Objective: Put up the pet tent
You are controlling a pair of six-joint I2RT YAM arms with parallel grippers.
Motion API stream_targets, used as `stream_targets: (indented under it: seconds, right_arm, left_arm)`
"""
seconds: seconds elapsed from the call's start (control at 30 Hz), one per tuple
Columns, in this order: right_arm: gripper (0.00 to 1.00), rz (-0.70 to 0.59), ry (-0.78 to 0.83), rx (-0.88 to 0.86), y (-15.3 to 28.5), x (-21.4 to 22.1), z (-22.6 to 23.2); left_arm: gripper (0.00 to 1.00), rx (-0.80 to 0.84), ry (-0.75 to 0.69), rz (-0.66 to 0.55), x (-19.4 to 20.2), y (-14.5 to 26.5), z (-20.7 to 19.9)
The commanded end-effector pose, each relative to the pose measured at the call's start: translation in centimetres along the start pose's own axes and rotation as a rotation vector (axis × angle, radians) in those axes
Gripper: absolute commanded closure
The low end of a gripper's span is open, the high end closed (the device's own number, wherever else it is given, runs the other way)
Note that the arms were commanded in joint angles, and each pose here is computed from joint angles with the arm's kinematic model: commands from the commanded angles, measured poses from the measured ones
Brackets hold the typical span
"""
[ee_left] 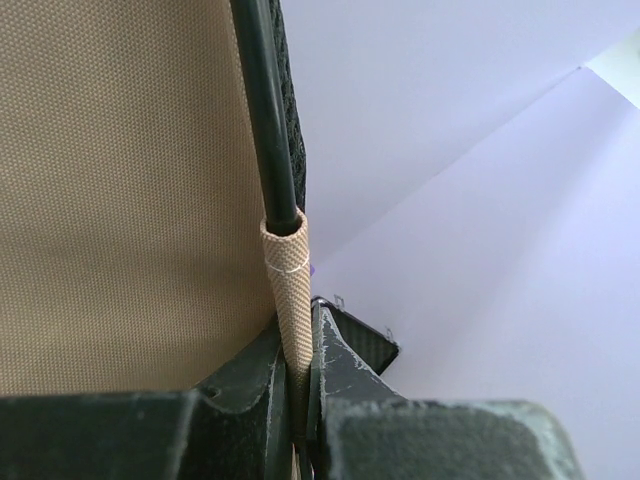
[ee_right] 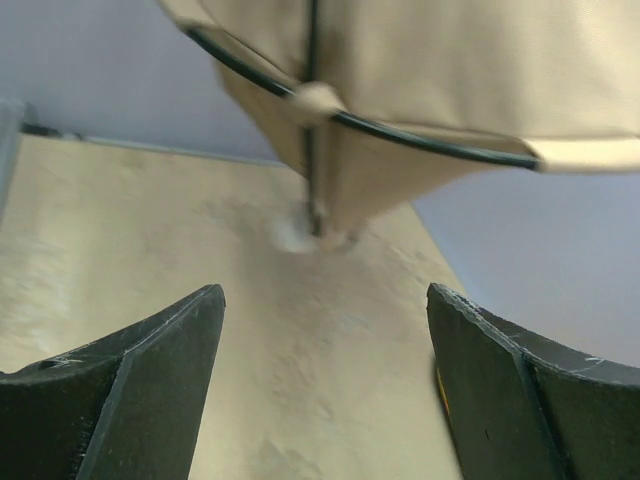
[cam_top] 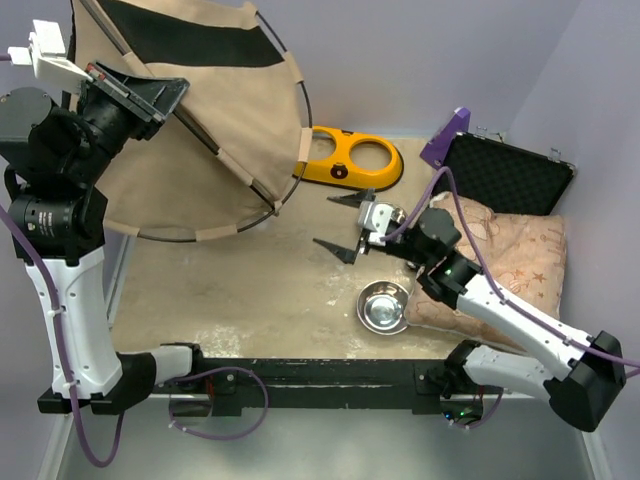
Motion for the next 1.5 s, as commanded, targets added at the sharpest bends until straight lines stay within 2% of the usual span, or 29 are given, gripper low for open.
stream_targets:
  seconds: [0.0, 0.13, 0.4, 0.57, 0.77, 0.9, 0.93, 0.97, 1.0, 1.33, 1.47]
  right_arm:
    - [0.14, -0.206, -0.055, -0.018, -0.8, -4.6, 1.7]
    - [0.14, -0.227, -0.12, -0.004, -3.0, -4.2, 1.7]
    - [0.16, -0.2, -0.093, 0.209, -6.7, -1.3, -1.5]
    - [0.25, -0.237, -0.097, 0.303, -7.9, -1.9, -3.3]
    - [0.29, -0.233, -0.11, 0.372, -8.1, -2.3, -4.3]
    - [0.37, -0.16, -0.133, 0.425, -7.1, -1.2, -4.7]
    - [0.42, -0.141, -0.14, 0.446, -6.8, -0.8, -4.9]
    - [0.52, -0.127, -0.159, 0.48, -6.6, -0.4, -5.4]
    - [0.55, -0.108, -0.165, 0.502, -6.4, 0.0, -5.6]
    - [0.5, 0.015, -0.258, 0.612, -6.2, 2.3, -6.7]
    - [0.24, -0.051, -0.237, 0.46, -7.2, 1.3, -4.7]
  left_arm:
    - [1.0, 0.175, -0.056, -0.083, -2.1, 2.0, -4.6]
    - [1.0, 0.164, -0.052, -0.083, -2.0, 1.9, -4.2]
    - [1.0, 0.163, -0.05, -0.088, -2.0, 2.1, -4.1]
    - [1.0, 0.16, -0.046, -0.071, -1.5, 2.1, -3.8]
    - [1.0, 0.165, -0.049, -0.066, -1.5, 1.7, -3.8]
    - [1.0, 0.164, -0.052, -0.073, -1.8, 1.5, -3.9]
    - [1.0, 0.169, -0.054, -0.073, -1.9, 1.4, -4.0]
    - [1.0, 0.171, -0.049, -0.07, -1.8, 1.4, -3.9]
    - [1.0, 0.173, -0.045, -0.067, -1.8, 1.2, -3.9]
    - [1.0, 0.171, -0.035, -0.049, -1.3, 0.6, -3.3]
    - [1.0, 0.168, -0.024, -0.04, -1.0, 0.5, -3.1]
Point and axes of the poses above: each gripper's point midway between its finger pads, its own y axis back along the fingers, its own z axis along the line the jaws close on, x = y × z, the point moved 2 cm from there along y, back along the fingers, and after that the axes turned 1 degree about -y, right-handed, at the moved point
